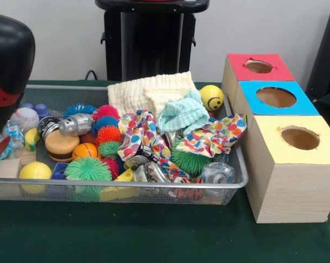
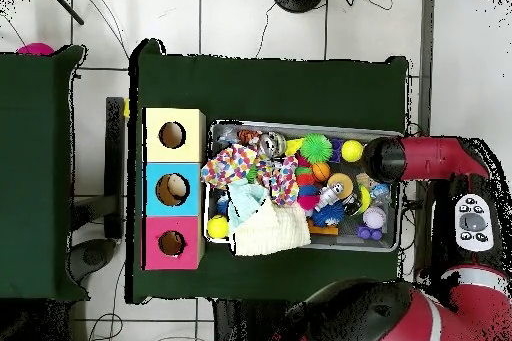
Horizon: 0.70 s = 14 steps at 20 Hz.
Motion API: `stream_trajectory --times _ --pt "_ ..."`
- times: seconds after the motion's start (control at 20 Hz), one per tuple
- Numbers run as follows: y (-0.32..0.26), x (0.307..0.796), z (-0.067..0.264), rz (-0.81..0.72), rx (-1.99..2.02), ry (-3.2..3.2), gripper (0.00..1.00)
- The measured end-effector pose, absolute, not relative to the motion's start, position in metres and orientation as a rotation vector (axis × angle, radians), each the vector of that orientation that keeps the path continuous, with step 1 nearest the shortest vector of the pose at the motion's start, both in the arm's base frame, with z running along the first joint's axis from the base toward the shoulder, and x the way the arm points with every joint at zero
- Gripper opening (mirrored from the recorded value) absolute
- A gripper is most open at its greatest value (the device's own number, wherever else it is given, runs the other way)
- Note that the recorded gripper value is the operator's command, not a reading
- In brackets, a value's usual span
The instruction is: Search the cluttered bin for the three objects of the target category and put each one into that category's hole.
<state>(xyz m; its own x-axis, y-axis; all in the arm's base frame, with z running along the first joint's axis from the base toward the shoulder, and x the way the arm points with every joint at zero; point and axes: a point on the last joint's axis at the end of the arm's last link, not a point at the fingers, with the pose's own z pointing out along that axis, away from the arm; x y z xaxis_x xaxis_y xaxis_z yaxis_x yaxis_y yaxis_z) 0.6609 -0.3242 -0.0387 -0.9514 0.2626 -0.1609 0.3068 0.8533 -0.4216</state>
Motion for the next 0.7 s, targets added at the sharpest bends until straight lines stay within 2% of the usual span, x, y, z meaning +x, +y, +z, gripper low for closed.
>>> stream_trajectory --times 0.3,0.7 --pt "-0.332 0.658 -0.030 -0.556 0.646 2.935 1.00" --pt "-0.328 0.656 -0.017 -0.562 0.715 2.979 1.00"
